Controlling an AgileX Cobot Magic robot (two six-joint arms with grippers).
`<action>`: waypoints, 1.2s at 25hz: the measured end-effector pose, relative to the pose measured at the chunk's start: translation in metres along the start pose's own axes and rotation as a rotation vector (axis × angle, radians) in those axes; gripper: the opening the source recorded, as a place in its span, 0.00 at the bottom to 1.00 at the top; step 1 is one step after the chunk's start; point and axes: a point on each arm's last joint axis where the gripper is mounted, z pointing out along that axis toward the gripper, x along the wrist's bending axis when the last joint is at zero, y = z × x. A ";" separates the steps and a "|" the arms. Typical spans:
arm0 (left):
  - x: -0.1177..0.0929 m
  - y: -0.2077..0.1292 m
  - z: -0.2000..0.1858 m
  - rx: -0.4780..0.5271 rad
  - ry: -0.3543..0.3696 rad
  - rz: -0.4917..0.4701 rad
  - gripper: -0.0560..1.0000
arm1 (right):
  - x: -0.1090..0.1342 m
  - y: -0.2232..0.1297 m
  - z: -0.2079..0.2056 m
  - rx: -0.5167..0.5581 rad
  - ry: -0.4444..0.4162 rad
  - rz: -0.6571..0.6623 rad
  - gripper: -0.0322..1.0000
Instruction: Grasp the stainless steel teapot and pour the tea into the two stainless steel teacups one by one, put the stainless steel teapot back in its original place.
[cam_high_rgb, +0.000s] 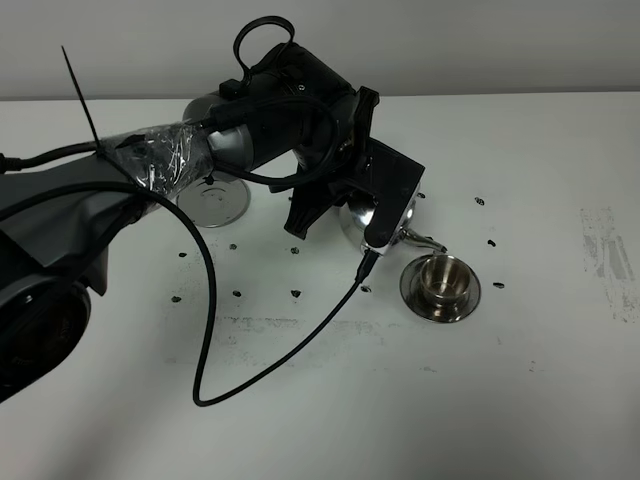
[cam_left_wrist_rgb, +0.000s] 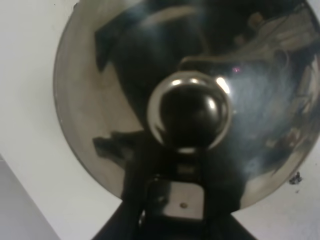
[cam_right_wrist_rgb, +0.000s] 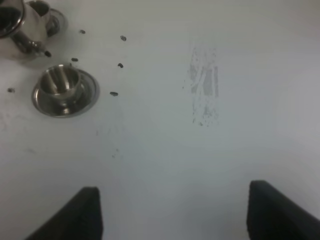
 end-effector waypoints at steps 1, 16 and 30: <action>0.000 0.000 0.000 0.004 0.002 0.005 0.23 | 0.000 0.000 0.000 0.000 0.000 0.000 0.60; 0.000 0.005 -0.001 0.026 0.006 0.086 0.22 | 0.000 0.000 0.000 0.000 0.000 0.001 0.60; 0.001 0.005 -0.002 0.058 0.017 0.126 0.22 | 0.000 0.000 0.000 0.000 0.000 -0.001 0.60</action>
